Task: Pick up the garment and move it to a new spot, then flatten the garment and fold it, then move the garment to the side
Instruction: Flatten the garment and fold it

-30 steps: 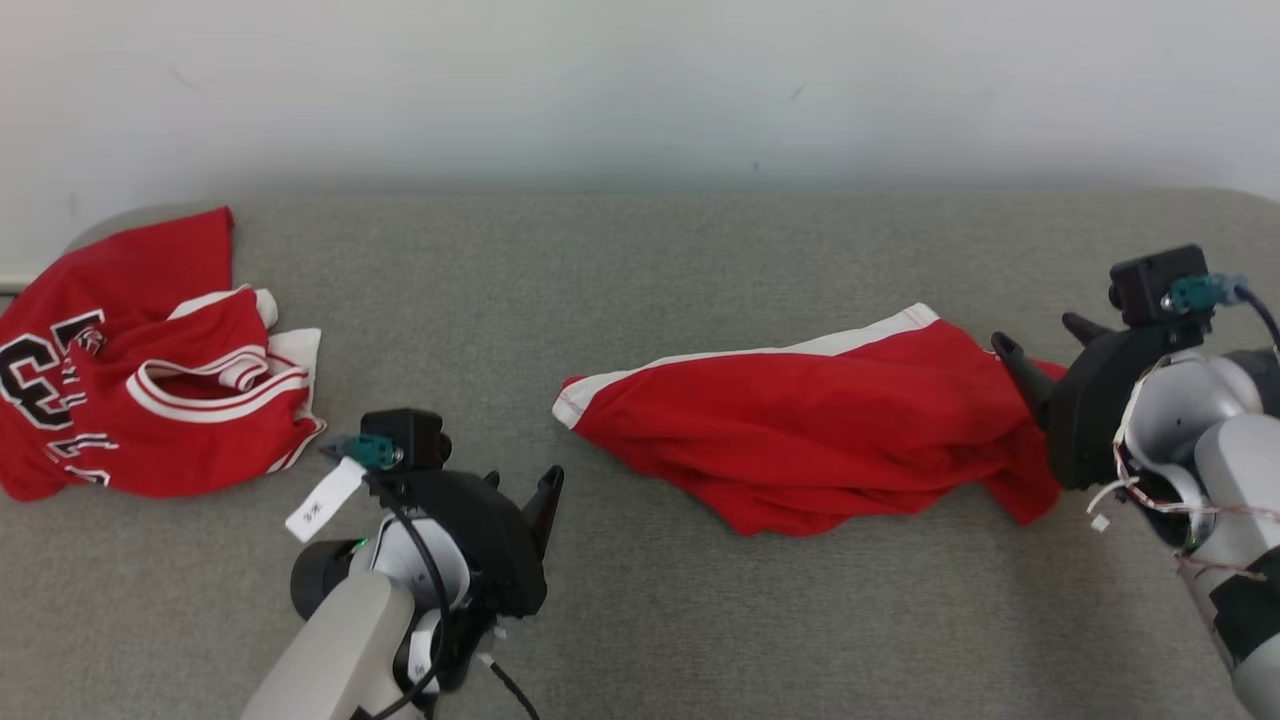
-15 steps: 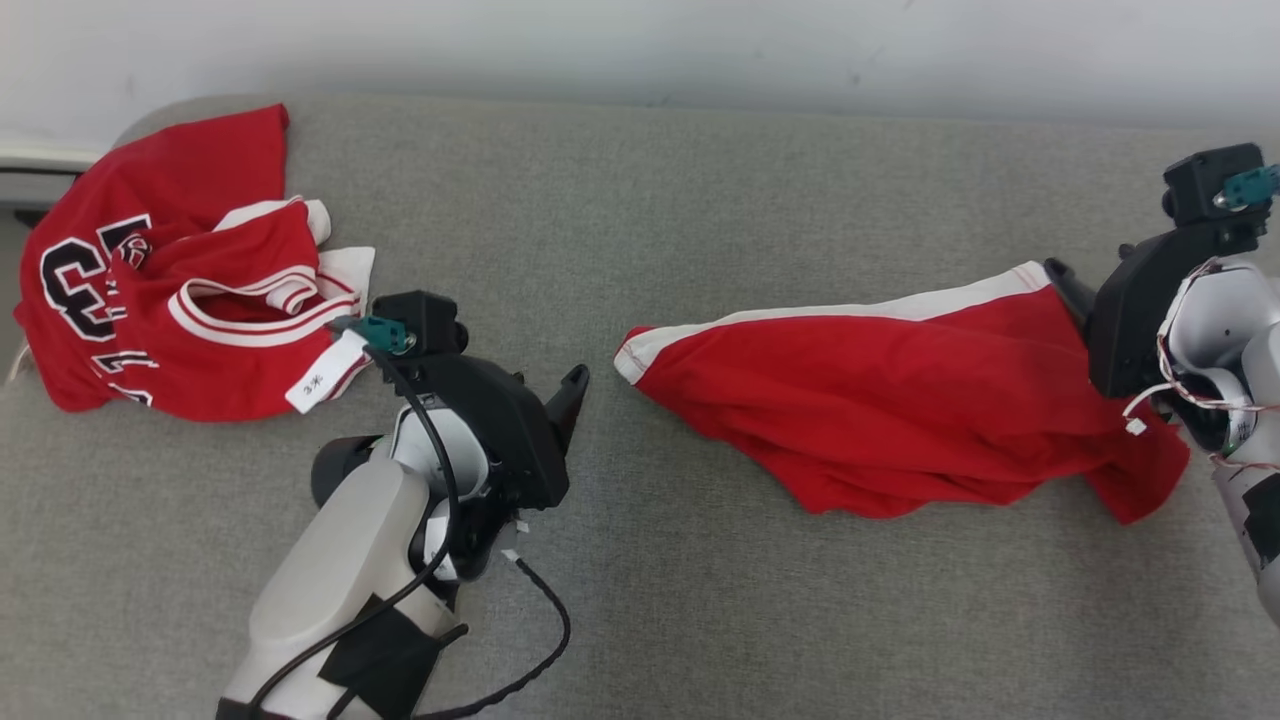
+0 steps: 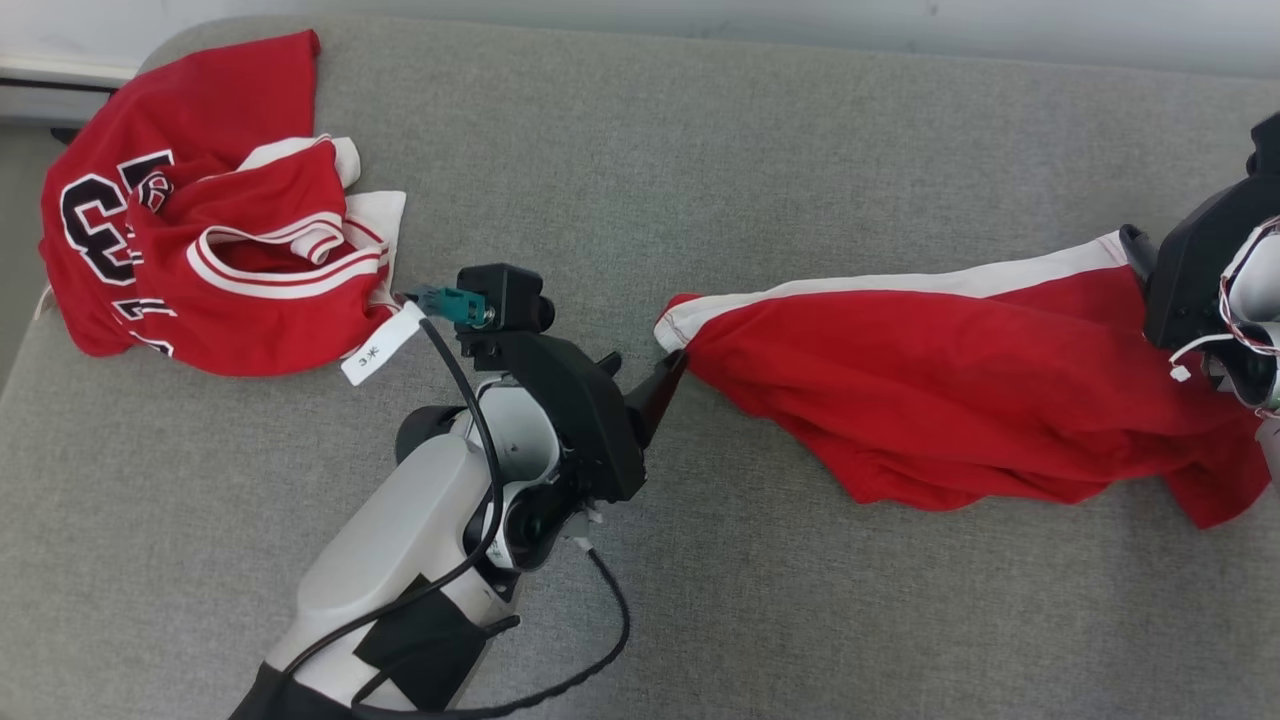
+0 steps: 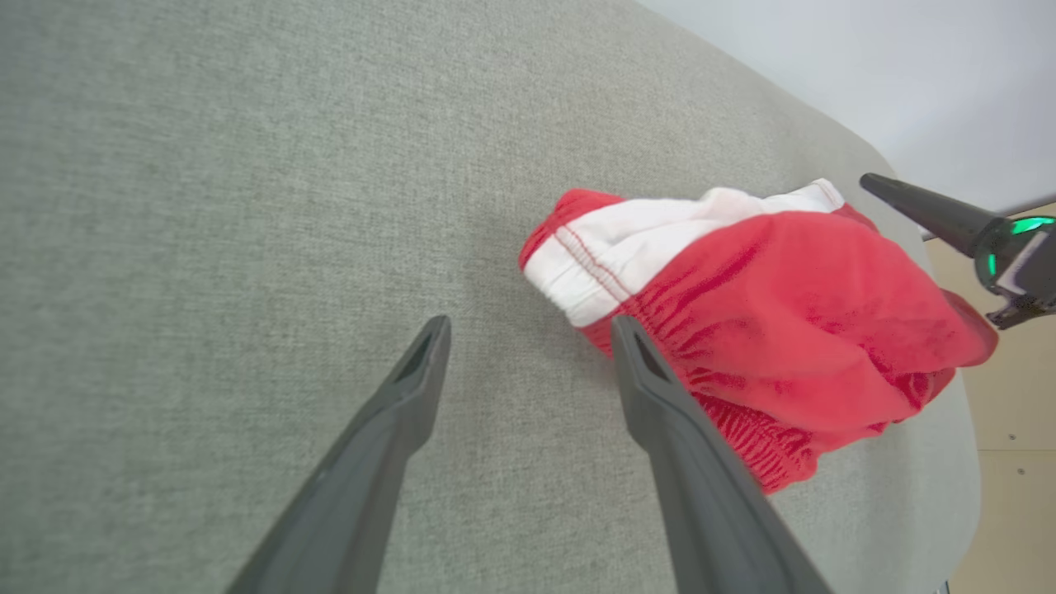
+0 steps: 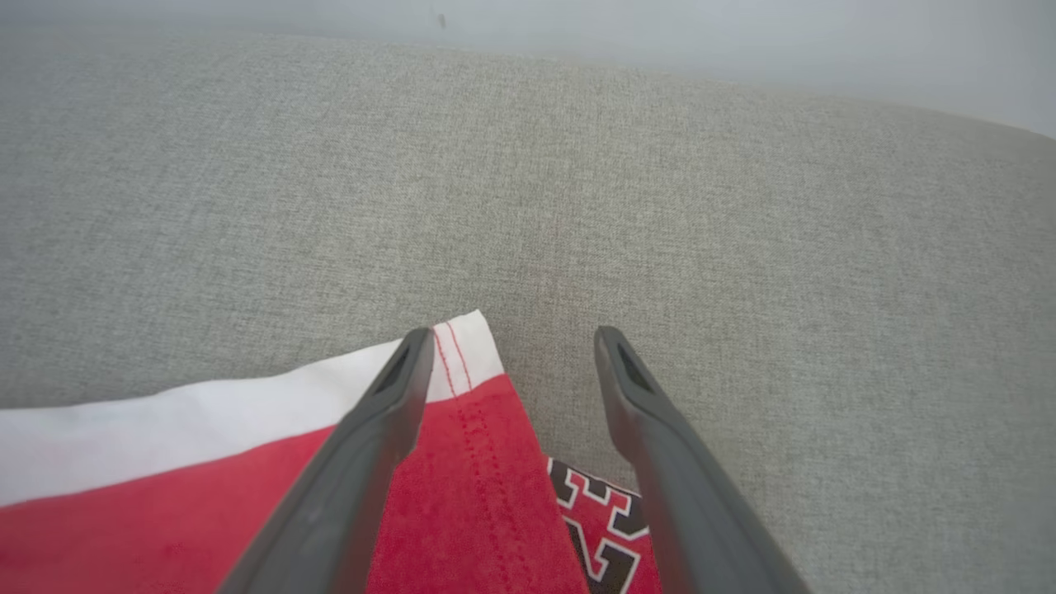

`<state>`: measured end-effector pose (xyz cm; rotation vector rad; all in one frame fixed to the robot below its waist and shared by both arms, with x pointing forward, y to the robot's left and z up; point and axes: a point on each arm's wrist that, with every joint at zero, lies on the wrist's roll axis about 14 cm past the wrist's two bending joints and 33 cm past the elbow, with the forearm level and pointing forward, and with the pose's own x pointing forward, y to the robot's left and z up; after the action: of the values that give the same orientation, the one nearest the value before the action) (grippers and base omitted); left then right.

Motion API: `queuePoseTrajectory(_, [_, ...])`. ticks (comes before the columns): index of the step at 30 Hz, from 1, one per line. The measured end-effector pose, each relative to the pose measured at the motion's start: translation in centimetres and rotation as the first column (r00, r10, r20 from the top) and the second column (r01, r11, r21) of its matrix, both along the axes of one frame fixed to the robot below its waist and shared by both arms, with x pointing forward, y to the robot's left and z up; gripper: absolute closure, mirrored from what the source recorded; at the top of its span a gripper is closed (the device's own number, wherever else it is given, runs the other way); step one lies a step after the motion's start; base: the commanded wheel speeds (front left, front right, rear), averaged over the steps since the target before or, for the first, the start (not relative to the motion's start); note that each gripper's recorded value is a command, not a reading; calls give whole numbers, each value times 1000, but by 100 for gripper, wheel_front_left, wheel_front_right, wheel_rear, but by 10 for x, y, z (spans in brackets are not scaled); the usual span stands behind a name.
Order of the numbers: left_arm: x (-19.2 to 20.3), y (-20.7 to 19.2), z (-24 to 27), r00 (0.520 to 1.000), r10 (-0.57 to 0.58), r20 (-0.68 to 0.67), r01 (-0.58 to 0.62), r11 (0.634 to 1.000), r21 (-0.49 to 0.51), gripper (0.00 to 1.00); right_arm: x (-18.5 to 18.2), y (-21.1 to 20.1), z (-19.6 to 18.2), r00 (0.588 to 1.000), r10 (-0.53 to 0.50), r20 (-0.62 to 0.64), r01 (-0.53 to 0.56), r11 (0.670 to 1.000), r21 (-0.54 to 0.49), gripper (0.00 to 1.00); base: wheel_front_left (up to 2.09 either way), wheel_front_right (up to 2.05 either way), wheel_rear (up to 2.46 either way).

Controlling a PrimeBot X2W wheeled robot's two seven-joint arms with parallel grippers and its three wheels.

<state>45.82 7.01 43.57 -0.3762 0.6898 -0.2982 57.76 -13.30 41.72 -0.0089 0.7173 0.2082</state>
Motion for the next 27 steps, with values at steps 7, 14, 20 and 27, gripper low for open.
queuePoseTrajectory(7, [4,-10,2,1000,-5,-1,5,998,-59,0,-3,10,-29,996,12,-83,-12,1000,-6,0,0,0,0])
queuePoseTrajectory(14, [11,-17,10,1000,-10,19,12,996,-89,0,-4,15,-34,994,6,-106,-6,1000,1,36,0,0,0])
queuePoseTrajectory(20, [11,-26,6,1000,-19,6,20,994,-111,39,-2,17,-32,995,3,-104,-2,1000,6,88,0,0,0])
queuePoseTrajectory(27, [17,-29,5,1000,-19,11,20,994,-112,100,0,9,-33,995,-6,-96,6,1000,2,100,0,0,0])
